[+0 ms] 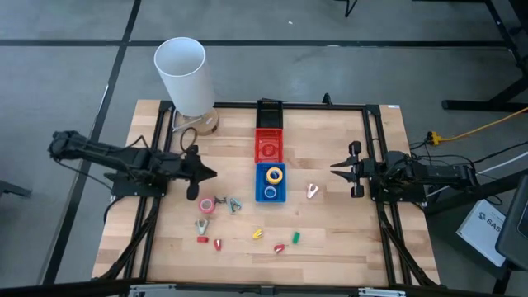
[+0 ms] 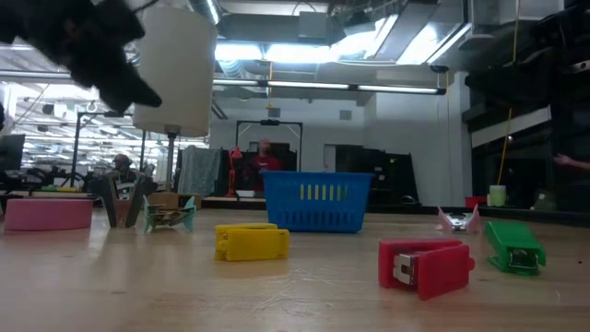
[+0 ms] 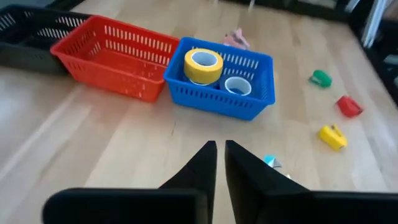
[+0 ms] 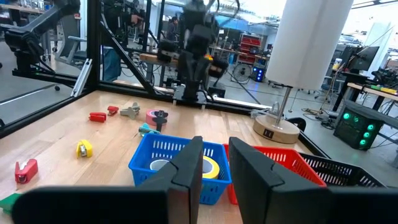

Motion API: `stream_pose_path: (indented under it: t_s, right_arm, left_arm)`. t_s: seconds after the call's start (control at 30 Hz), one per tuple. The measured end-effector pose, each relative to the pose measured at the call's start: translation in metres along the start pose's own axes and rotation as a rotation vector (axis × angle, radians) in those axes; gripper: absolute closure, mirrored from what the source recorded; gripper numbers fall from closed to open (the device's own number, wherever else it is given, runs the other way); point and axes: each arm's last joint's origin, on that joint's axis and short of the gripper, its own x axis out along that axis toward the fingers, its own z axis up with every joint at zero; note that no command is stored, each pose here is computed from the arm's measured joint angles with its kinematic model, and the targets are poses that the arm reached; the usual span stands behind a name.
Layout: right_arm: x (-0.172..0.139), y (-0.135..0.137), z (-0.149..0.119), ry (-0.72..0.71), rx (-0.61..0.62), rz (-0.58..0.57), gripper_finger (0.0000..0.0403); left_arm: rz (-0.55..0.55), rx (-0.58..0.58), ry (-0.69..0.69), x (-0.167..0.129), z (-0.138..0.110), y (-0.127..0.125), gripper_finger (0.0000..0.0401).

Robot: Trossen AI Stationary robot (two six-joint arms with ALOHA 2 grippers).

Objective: Pick and place Stapler, Stapler remover, tape
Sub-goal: Put the pink tape into the blue bin

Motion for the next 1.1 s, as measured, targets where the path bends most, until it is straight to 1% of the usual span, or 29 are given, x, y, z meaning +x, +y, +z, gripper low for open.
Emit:
stream_pose_path:
  t_s: [0.07,0.23,0.37,0.43,0.53,0.6,0.83,1.0,1.1]
  right_arm:
    - [0.000,0.000,0.000,0.000,0.000,0.000,0.0322]
    - [0.000,0.000,0.000,0.000,0.000,0.000,0.0322]
    - [0.000,0.000,0.000,0.000,0.000,0.000,0.0322]
    - [0.000,0.000,0.000,0.000,0.000,0.000,0.0322]
    - [0.000,0.000,0.000,0.000,0.000,0.000,0.0322]
    - [0.000,0.000,0.000,0.000,0.000,0.000,0.0322]
    - [0.000,0.000,0.000,0.000,0.000,0.000,0.0322]
    - [0.000,0.000,0.000,0.000,0.000,0.000,0.0322]
    - [0.000,0.000,0.000,0.000,0.000,0.000,0.0322]
  left_arm:
    - [0.025,0.024,0.044,-0.001,0.015,-0.009,0.0358]
    - [0.054,0.008,0.091,-0.004,0.051,-0.025,0.0329]
    - [0.030,0.035,0.136,0.002,0.067,-0.041,0.0318]
    - [0.001,0.058,0.158,0.006,0.069,-0.052,0.0318]
    - [-0.059,0.116,0.202,0.012,0.067,-0.074,0.0321]
    - [-0.088,0.119,0.230,0.014,0.063,-0.087,0.0323]
    - [-0.100,-0.015,0.366,0.028,0.037,-0.118,0.0324]
    - [-0.117,-0.044,0.484,0.035,0.017,-0.133,0.0324]
    - [-0.100,-0.058,0.533,0.037,0.007,-0.138,0.0324]
